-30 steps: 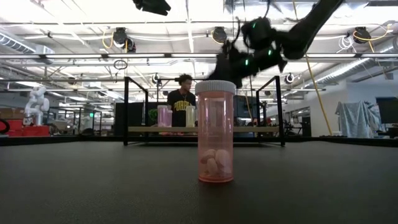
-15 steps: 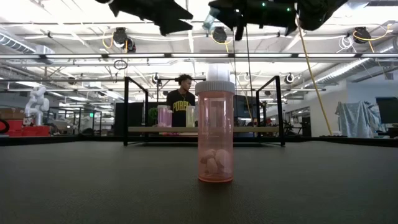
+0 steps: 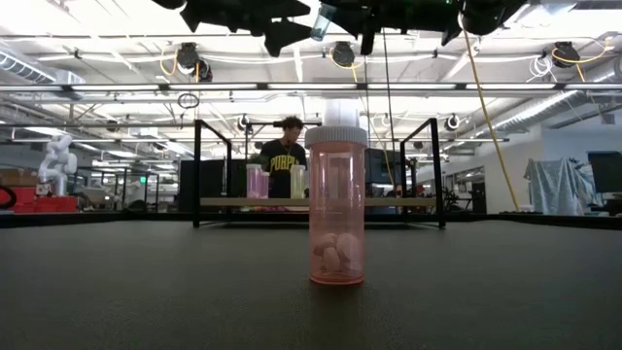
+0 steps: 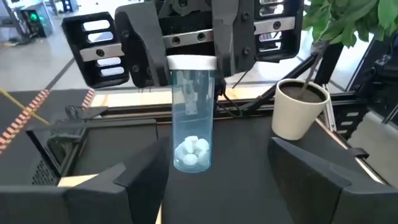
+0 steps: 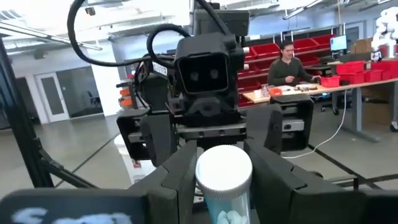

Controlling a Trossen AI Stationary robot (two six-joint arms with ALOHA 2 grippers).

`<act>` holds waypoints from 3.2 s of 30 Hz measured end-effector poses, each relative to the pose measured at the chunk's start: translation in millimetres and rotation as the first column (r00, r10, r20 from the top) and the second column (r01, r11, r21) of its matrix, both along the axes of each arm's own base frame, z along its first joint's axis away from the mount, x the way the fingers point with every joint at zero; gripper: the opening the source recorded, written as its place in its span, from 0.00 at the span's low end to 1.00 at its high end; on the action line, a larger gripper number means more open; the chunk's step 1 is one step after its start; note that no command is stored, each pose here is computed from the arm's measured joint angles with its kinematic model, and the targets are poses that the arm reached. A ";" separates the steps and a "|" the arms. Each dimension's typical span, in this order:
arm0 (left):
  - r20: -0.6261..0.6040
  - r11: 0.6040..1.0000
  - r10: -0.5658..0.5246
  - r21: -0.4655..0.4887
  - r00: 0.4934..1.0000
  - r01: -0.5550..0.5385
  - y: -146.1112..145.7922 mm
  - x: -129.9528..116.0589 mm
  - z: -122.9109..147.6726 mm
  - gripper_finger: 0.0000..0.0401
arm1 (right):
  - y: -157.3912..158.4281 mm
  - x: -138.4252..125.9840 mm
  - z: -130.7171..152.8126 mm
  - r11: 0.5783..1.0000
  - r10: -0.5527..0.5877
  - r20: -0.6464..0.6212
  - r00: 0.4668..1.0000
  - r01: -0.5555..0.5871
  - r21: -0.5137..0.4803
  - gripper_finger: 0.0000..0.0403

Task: Pick and place medicine bottles onto shelf by color
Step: Put the blue pill bottle on the shelf aligned with the other blue pill bottles

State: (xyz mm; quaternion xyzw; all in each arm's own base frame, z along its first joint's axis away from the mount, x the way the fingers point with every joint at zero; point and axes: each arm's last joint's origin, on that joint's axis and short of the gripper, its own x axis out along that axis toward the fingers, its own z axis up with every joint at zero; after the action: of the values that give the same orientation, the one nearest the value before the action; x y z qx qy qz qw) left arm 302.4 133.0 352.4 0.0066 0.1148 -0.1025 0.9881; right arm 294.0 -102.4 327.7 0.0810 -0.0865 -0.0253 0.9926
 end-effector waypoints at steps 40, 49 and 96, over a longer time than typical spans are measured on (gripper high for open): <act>-0.069 0.999 0.016 -0.031 0.997 -0.018 6.8 12.0 -20.0 0.27 | 0.3 5.1 -12.6 0.995 0.013 -0.091 0.996 -0.004 0.100 0.33; -0.060 0.990 0.137 0.046 0.989 -0.134 15.5 9.9 -18.2 0.27 | -18.6 -14.1 22.2 0.980 -0.035 -0.410 0.911 0.111 0.164 0.53; -0.128 0.991 0.088 0.107 0.988 -0.074 5.6 27.5 -47.2 0.27 | -14.8 31.5 60.4 0.978 0.001 -0.850 0.527 -0.176 -0.109 0.39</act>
State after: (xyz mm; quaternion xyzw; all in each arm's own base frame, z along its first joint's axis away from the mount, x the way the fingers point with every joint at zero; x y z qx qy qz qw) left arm 329.8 138.6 305.2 0.0454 0.1855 -0.0564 0.9800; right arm 325.5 -117.2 388.1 -0.0276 0.4067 -0.0027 0.9132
